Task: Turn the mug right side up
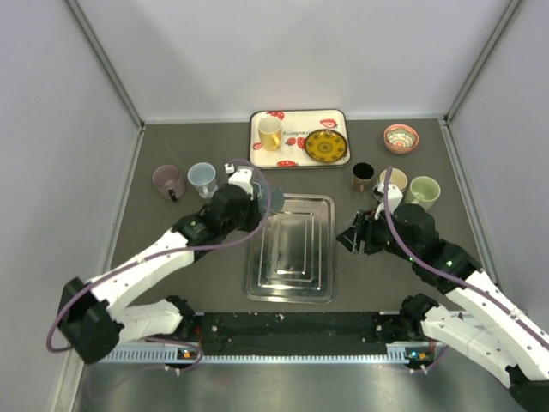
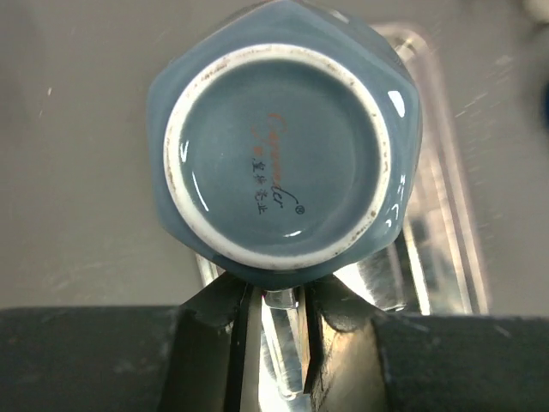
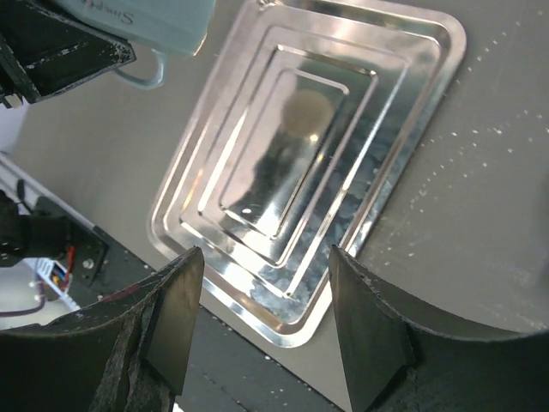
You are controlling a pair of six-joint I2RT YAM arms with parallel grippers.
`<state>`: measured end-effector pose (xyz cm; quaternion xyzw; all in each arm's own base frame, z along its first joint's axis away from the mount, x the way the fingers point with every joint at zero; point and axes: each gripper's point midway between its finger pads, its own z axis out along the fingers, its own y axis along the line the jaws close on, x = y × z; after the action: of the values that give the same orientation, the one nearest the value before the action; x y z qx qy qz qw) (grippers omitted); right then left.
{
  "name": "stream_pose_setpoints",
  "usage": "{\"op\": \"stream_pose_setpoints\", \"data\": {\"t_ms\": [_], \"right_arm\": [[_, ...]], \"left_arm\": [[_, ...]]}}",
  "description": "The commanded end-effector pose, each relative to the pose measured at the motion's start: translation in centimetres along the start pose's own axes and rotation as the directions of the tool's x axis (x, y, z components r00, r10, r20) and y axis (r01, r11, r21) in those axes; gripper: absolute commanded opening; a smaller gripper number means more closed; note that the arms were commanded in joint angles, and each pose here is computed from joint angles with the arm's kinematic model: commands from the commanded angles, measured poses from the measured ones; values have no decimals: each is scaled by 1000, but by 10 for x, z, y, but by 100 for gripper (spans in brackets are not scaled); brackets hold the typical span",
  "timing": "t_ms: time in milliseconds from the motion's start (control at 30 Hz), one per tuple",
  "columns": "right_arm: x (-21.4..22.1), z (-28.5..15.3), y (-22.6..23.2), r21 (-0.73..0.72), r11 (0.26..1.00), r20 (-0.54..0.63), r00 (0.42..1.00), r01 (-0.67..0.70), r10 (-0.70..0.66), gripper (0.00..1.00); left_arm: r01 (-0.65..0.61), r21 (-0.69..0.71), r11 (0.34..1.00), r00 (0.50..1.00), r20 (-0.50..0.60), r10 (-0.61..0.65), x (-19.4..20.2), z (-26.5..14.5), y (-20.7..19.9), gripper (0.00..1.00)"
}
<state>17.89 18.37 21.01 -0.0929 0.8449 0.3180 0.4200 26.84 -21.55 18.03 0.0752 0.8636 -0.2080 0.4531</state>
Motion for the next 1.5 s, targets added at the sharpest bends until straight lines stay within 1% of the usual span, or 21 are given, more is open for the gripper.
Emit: {"op": "stream_pose_setpoints", "data": {"t_ms": [0,33,67,133,167,200,267,433,533,567,700,867,967,1167,1233,1267,1367,1400,1467], "right_arm": [[1,2,-13,61,998,5,1000,27,-28,60],[1,2,-12,60,998,7,1000,27,-28,60],[2,2,-14,65,997,7,1000,29,-29,60],[3,1,-15,67,997,11,1000,29,-30,60],[5,2,-17,74,997,10,1000,26,-27,60],[5,1,-17,74,997,9,1000,29,-29,60],[7,1,-19,79,996,9,1000,29,-29,60],[11,0,-21,82,996,4,1000,24,-24,60],[14,-2,-23,84,996,1,1000,24,-24,60],[13,-2,-27,106,994,10,1000,21,-23,60],[13,-4,-29,116,993,14,1000,26,-28,60],[15,-5,-30,122,992,9,1000,27,-28,60],[15,-6,-32,128,991,10,1000,25,-26,60],[14,-8,-33,135,991,10,1000,24,-25,60],[14,-8,-33,139,990,9,1000,23,-25,60],[13,-9,-32,138,990,12,1000,24,-26,60],[12,-10,-33,144,989,13,1000,25,-27,60],[11,-10,-33,147,989,15,1000,24,-26,60],[9,-11,-36,166,986,17,999,24,-28,61]], "left_arm": [[-78,-81,994,997,-24,76,-16,13,1,0],[-85,-90,992,996,-33,83,-17,17,0,0],[-108,-101,989,992,-75,101,-6,27,0,0],[-129,-117,985,988,-102,117,-5,37,-1,0],[-153,-139,978,979,-160,130,8,46,4,0],[-156,-141,978,977,-166,132,4,51,0,0],[-182,-168,969,966,-214,144,15,62,5,0],[-210,-224,952,960,-233,157,16,81,12,0],[-230,-271,935,952,-264,158,22,89,20,0],[-238,-280,930,948,-274,160,25,92,23,0],[-243,-302,922,946,-286,156,30,97,29,0],[-221,-327,919,944,-307,118,36,106,42,0],[-200,-323,925,946,-309,97,39,110,42,0],[-207,-334,920,946,-308,101,36,112,43,0],[-207,-340,917,946,-307,100,35,110,44,6],[-211,-342,916,944,-313,101,37,108,46,16],[-210,-343,916,945,-310,101,35,100,47,29],[-206,-341,917,947,-306,99,35,97,47,37],[-193,-326,925,953,-285,98,29,86,44,43]]}}
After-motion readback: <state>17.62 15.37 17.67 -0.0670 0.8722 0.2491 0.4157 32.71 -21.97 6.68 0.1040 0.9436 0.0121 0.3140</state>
